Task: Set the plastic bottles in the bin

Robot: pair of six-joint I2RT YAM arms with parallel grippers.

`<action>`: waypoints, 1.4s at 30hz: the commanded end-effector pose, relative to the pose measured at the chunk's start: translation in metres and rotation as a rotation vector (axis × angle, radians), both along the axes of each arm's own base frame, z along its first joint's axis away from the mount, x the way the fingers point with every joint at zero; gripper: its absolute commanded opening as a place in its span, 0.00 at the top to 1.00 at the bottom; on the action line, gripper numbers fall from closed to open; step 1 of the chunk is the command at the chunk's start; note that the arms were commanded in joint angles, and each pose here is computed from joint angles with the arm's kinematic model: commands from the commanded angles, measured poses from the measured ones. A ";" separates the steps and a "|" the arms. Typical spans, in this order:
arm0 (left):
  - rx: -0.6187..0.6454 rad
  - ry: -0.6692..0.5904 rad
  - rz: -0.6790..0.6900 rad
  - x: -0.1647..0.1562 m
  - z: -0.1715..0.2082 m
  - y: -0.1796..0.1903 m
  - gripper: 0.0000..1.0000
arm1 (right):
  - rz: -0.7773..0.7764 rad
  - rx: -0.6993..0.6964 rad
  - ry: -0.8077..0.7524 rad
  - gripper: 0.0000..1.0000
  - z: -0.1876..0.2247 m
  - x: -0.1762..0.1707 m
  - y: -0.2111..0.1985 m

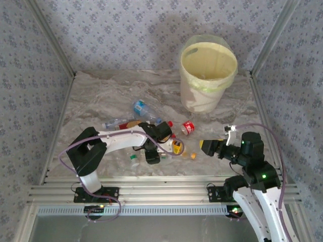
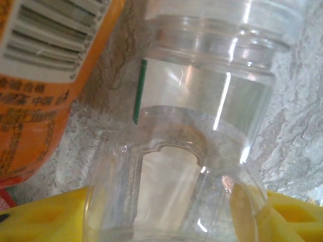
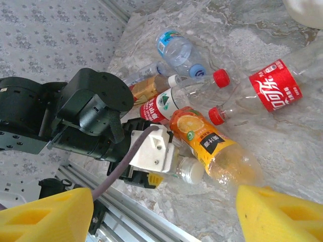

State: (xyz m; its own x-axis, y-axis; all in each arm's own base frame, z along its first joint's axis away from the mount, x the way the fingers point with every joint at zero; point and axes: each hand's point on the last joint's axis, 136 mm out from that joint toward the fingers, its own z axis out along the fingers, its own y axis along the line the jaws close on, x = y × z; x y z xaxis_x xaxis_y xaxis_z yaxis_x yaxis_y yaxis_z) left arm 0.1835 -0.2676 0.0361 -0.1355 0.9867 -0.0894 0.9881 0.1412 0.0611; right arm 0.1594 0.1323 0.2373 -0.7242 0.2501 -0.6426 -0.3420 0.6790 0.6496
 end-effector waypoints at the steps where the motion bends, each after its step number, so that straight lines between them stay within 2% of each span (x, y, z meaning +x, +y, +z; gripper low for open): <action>1: -0.061 -0.024 -0.007 0.005 0.019 -0.016 0.42 | -0.018 0.012 0.035 0.24 -0.005 -0.003 -0.003; 7: -0.202 0.011 -0.010 -0.004 0.055 -0.035 0.49 | -0.060 0.042 0.040 0.25 -0.002 0.001 -0.007; 11: -0.323 0.049 0.006 -0.009 0.085 -0.048 0.49 | -0.065 0.081 0.018 0.25 0.006 0.005 -0.005; 20: -0.723 0.294 0.226 -0.001 0.170 -0.091 0.52 | -0.038 0.241 -0.072 0.26 0.044 0.014 0.004; 27: -0.955 0.426 0.324 0.010 0.224 -0.127 0.55 | -0.068 0.283 -0.119 0.27 0.067 0.029 0.002; 35: -1.051 0.566 0.371 0.013 0.250 -0.146 0.61 | -0.090 0.281 -0.132 0.20 0.080 0.054 0.003; 42: -1.048 0.626 0.399 0.010 0.245 -0.148 0.61 | -0.036 0.276 -0.145 0.19 0.090 0.068 0.024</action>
